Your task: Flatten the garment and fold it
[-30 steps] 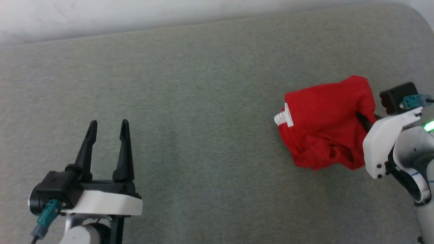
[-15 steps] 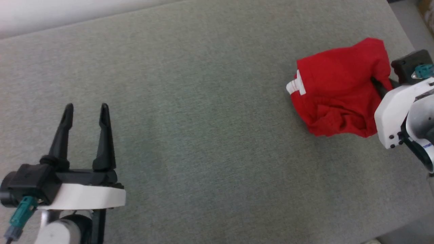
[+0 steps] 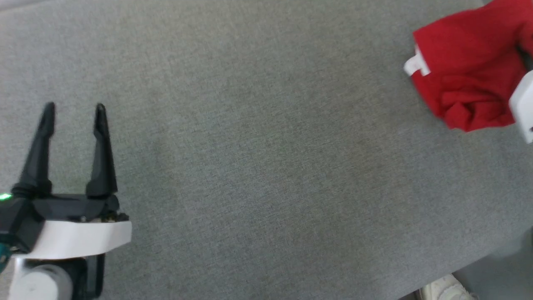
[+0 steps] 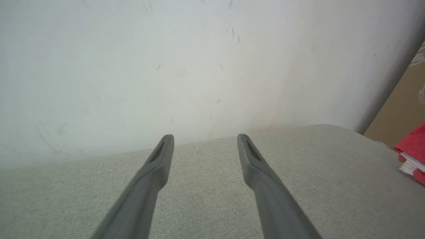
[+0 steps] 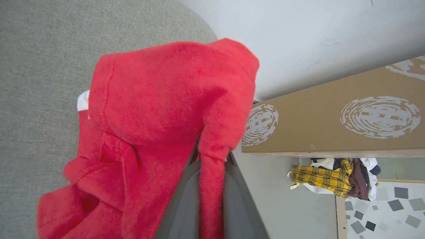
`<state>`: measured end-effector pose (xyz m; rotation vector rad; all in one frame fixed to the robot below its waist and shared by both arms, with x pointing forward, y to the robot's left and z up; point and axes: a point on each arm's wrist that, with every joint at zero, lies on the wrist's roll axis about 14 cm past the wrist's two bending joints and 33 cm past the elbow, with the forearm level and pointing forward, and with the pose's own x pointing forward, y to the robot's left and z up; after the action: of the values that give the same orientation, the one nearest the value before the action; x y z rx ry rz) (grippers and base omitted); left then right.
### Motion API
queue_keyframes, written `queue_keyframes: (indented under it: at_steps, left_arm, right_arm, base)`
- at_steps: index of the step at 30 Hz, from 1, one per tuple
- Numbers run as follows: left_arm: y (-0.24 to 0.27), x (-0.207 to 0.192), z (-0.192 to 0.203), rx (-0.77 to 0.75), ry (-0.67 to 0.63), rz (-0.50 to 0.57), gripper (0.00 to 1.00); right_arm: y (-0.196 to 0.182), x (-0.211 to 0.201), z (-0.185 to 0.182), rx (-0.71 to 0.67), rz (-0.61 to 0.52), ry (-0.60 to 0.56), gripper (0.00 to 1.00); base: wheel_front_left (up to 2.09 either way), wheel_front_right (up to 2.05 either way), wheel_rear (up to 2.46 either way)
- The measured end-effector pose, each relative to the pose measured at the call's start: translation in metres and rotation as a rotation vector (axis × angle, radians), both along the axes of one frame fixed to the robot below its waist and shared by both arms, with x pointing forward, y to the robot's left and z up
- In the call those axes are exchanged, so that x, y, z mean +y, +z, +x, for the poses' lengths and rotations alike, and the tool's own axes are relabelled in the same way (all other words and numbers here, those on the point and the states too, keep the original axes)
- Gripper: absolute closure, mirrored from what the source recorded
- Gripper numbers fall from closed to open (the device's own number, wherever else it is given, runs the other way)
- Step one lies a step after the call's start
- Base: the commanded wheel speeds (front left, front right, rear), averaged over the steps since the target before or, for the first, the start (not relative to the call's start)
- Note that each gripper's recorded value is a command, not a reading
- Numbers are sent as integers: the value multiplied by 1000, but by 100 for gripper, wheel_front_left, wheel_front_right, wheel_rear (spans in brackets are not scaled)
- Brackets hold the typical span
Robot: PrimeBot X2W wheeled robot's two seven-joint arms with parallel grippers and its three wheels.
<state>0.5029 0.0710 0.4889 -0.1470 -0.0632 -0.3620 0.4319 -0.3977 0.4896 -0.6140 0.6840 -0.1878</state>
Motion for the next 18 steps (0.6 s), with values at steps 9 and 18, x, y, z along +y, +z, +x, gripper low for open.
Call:
queue_keyframes:
  at_steps: [9, 18]
  left_arm:
    - [-7, 4, 17, -44, -2, 6, 0]
    - [-25, 3, 23, -18, -22, 4, 0]
  right_arm:
    - [-23, -29, 7, 57, -61, -43, 100]
    - [-45, -53, 6, 91, -94, -102, 62]
  base:
    - [0, 0, 0]
    - [0, 0, 0]
